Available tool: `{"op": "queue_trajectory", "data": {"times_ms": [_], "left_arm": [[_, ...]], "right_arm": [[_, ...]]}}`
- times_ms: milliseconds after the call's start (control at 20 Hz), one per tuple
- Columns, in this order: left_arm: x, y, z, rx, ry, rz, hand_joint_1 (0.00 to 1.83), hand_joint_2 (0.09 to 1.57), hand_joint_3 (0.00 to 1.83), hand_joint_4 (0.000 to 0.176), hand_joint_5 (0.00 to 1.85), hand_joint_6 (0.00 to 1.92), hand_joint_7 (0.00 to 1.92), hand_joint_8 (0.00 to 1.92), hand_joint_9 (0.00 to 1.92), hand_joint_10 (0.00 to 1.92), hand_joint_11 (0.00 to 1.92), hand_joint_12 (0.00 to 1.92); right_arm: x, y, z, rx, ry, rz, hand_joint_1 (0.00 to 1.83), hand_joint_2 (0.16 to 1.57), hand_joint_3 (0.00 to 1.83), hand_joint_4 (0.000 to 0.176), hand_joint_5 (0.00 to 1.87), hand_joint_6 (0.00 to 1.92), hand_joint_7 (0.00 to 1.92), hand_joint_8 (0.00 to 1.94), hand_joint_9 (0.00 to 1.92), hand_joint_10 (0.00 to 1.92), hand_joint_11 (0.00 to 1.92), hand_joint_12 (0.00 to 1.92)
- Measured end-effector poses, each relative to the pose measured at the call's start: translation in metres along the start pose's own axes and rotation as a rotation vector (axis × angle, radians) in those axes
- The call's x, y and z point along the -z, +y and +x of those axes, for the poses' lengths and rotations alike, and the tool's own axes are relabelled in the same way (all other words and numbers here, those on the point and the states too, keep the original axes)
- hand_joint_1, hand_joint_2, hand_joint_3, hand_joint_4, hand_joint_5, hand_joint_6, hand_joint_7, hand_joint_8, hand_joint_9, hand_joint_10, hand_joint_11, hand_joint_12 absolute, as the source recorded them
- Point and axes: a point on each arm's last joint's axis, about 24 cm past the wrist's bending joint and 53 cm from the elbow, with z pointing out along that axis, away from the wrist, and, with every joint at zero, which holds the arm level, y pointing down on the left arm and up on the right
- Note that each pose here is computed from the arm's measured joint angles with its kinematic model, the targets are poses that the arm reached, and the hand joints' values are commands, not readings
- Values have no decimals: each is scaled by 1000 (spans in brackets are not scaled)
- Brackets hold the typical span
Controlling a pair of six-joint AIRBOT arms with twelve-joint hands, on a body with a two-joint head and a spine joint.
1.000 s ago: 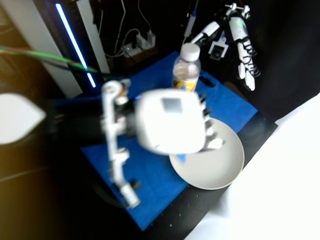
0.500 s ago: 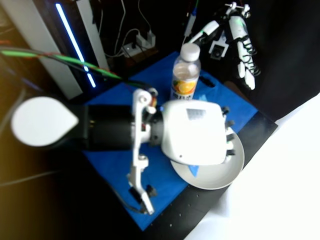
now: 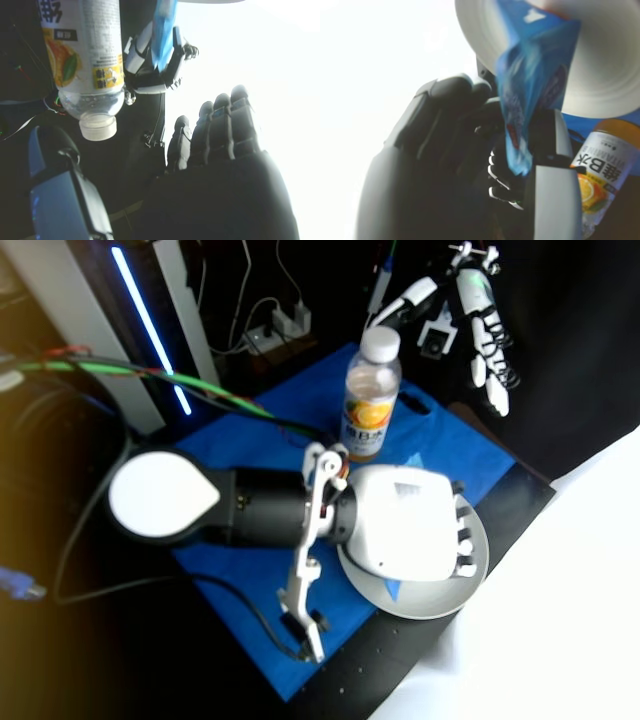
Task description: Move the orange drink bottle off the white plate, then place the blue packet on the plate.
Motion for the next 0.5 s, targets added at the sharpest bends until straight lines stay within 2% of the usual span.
{"op": "queue_trajectory", "data": {"times_ms": [200,250,300,350,400,450,500], "left_arm": [[-1,-1,5,2,9,4,641,712,0,176,0,0,0,0,0,0,0,0],[-1,-1,4,3,8,4,639,716,0,176,0,0,0,0,0,0,0,0],[-1,-1,4,3,7,4,644,719,0,176,0,0,0,0,0,0,0,0],[-1,-1,4,4,7,4,642,720,0,176,0,0,0,0,0,0,0,0],[-1,-1,4,3,8,4,635,722,0,176,0,0,0,0,0,0,0,0],[-1,-1,4,3,8,4,638,723,1,176,0,0,0,0,0,0,0,0],[-1,-1,4,3,8,4,644,723,1,176,0,0,0,0,0,0,0,0]], "right_arm": [[0,-4,2,-1,0,11,1149,1032,0,0,1181,628,801,1539,823,1921,846,1921],[0,-4,2,0,1,12,1228,1108,0,0,1001,907,913,1194,673,1789,676,1921],[0,-4,2,0,0,12,1245,1133,0,0,1046,669,876,1359,584,1727,571,1921],[0,-5,2,0,0,13,1223,1115,2,0,1040,760,930,1191,564,1150,367,1639],[0,-5,1,0,0,13,1084,1097,0,102,1015,891,838,522,570,704,281,1461],[0,-5,2,2,0,13,1056,1020,0,78,880,347,846,206,593,473,256,1354],[1,-5,1,0,-1,14,1038,979,0,48,835,96,836,87,593,355,204,1315]]}}
